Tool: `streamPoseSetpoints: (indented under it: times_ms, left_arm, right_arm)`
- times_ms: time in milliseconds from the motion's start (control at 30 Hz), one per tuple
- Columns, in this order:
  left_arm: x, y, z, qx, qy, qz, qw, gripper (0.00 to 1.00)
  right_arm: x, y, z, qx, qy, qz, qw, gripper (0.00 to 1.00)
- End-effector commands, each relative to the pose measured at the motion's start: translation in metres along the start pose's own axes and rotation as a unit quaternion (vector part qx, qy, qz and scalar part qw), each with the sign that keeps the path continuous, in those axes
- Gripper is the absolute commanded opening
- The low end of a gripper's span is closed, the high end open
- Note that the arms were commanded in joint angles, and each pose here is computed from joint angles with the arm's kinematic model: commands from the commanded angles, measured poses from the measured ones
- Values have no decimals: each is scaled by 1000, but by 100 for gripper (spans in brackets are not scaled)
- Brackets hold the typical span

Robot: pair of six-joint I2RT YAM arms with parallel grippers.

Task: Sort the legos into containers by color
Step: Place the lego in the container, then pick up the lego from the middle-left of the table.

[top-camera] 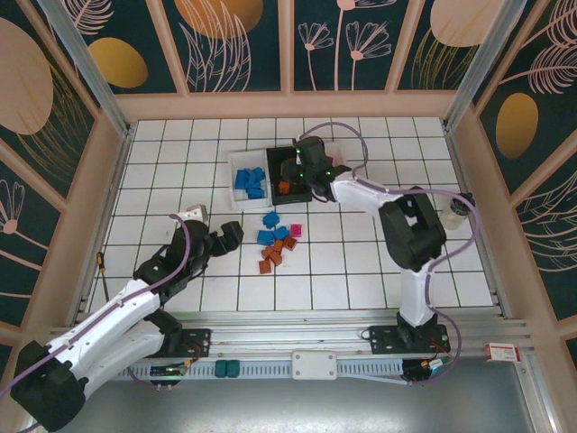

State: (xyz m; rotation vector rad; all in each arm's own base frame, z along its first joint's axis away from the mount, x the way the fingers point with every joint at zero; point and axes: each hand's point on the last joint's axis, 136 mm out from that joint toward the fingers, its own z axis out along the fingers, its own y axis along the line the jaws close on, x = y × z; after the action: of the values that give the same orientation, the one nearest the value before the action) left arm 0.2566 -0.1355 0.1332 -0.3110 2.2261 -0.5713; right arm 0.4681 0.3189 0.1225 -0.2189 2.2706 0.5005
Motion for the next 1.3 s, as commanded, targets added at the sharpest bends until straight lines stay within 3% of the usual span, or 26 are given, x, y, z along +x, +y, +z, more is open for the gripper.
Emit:
streamPoseSetpoints:
  times_ms: [0,133,467,667,933,1267]
  left_arm:
    - [18,-3,7,15,39,13,999,98]
    - [43,-9,13,24,77,30,996,98]
    - [111,-38,26,11,135,110,985,94]
    - [127,-44,45,-12,148,151,977,80]
    - [131,-43,62,-38,147,181,972,72]
    - [146,-16,59,-76,178,185,964,39]
  right_arm:
    - [-20,9,7,8,-8,-1,1000,52]
    - [-27,12,2,2,-17,3,1000,60]
    - [-1,-2,-53,-11,-38,15,999,61]
    - [10,-8,-78,-17,-48,23,998,61]
    - [8,-11,-96,-25,-63,30,997,61]
    - [4,-13,-105,-26,-72,33,996,61]
